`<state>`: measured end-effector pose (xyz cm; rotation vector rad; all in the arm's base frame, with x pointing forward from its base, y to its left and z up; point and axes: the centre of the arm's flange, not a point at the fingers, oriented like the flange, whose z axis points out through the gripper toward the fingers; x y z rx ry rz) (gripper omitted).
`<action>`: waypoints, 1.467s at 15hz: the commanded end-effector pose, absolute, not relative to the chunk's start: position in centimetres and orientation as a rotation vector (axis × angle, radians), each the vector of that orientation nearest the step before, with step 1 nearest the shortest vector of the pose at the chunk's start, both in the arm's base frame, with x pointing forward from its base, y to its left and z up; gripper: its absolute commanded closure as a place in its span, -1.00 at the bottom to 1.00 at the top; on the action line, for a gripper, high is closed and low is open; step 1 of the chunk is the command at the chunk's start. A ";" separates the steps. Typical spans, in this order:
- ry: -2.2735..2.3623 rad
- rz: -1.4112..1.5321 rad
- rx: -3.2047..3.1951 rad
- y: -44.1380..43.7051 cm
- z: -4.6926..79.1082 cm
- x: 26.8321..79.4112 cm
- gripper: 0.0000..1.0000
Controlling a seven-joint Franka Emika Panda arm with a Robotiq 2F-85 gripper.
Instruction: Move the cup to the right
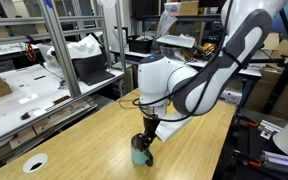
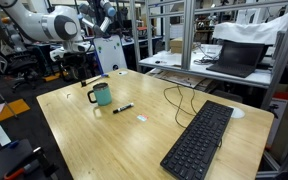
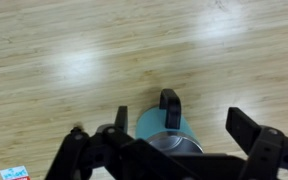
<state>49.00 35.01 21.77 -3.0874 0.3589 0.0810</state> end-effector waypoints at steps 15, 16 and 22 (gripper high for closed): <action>0.472 0.106 -3.117 36.1 14.4 53.0 -0.32; 0.473 0.107 -3.113 36.1 14.6 53.1 -0.19; 0.470 0.091 -3.109 36.6 15.5 52.8 0.70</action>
